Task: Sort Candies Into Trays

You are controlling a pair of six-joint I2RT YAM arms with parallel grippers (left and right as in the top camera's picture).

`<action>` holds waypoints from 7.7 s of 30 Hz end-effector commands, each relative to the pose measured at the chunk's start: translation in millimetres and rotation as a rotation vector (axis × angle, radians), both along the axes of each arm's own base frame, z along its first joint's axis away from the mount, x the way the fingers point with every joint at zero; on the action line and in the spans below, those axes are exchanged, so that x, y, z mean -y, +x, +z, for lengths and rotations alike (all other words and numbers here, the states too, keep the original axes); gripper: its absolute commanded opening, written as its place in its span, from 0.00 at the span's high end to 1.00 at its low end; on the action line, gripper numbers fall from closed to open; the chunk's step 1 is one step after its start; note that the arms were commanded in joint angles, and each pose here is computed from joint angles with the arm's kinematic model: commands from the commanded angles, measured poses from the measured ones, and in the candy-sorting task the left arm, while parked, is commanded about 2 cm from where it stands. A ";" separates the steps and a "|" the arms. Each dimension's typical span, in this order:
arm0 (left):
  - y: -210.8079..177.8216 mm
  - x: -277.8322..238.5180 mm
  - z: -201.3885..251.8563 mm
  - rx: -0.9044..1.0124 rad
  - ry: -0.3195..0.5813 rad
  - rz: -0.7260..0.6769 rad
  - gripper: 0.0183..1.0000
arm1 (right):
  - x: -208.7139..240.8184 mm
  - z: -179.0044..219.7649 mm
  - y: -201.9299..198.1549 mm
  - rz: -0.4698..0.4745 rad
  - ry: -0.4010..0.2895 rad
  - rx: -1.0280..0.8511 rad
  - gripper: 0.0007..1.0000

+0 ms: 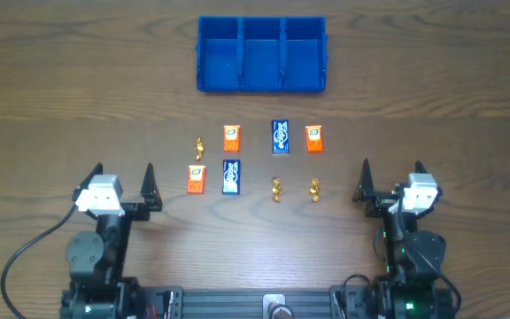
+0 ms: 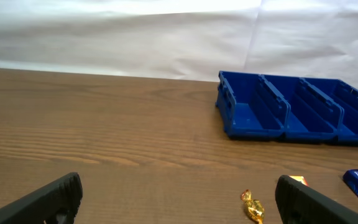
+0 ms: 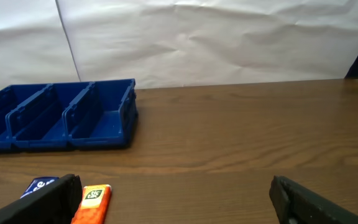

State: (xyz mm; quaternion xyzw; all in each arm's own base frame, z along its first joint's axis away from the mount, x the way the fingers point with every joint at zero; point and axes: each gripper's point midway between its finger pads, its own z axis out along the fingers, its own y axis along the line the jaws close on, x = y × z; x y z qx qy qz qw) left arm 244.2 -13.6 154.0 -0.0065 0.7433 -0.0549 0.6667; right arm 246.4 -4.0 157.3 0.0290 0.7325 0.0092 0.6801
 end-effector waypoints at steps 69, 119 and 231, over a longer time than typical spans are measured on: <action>36.7 102.3 -66.5 -1.205 -0.001 -0.069 0.00 | 0.7 -0.5 -0.5 0.001 -0.015 -0.002 0.00; 30.0 107.4 -161.1 -1.434 0.105 0.000 0.65 | 0.7 -0.5 -0.5 0.001 -0.015 -0.002 0.00; 243.6 166.7 63.6 -0.841 0.013 -0.040 0.66 | 0.7 -0.5 -0.5 0.001 -0.015 -0.002 0.00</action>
